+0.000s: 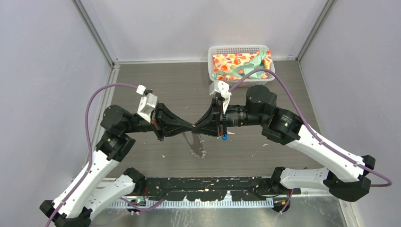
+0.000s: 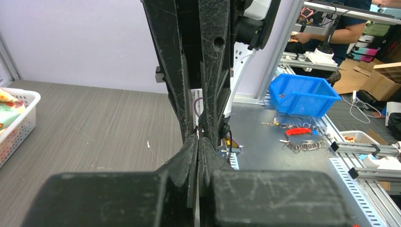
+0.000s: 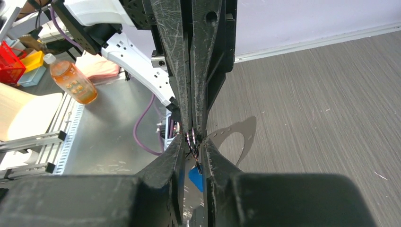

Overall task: Put the keys on the keyring
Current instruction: Adjust the key on the keyring.

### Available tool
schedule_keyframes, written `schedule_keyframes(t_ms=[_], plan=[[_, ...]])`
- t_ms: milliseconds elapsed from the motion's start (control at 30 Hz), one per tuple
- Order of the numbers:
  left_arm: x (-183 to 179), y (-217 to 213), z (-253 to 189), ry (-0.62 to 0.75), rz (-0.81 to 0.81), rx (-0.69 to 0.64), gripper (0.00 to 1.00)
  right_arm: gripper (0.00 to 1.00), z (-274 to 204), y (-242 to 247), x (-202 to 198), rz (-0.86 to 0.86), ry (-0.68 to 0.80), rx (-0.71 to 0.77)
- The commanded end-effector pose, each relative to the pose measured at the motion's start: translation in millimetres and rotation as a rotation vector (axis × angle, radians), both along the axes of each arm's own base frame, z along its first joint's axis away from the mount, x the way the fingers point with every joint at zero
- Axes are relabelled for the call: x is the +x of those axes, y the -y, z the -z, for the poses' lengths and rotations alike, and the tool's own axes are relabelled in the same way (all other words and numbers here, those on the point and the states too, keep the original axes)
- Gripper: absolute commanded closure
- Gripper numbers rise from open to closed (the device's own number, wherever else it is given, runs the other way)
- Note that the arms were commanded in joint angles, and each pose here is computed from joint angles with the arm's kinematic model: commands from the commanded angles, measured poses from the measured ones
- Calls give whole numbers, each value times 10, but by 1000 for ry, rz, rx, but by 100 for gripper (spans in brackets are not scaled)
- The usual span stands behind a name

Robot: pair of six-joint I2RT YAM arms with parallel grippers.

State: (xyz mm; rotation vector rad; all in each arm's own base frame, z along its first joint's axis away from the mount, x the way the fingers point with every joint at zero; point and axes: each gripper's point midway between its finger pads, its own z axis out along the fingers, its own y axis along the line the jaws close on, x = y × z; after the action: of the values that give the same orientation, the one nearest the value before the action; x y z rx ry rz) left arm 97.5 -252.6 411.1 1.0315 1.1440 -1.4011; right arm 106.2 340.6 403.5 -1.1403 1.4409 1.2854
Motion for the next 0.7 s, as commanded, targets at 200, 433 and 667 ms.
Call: schedule_keyframes(t_ms=[200,433,667], plan=[[-40,-48,-208,57,-23,-46,100,81,-361,174,-1,57,53,108],[-38,-49,-216,50,-26,-44,100,58,-470,256,12,95,73,150],[-24,-46,-219,51,-31,-47,100,58,-414,196,-11,62,51,112]])
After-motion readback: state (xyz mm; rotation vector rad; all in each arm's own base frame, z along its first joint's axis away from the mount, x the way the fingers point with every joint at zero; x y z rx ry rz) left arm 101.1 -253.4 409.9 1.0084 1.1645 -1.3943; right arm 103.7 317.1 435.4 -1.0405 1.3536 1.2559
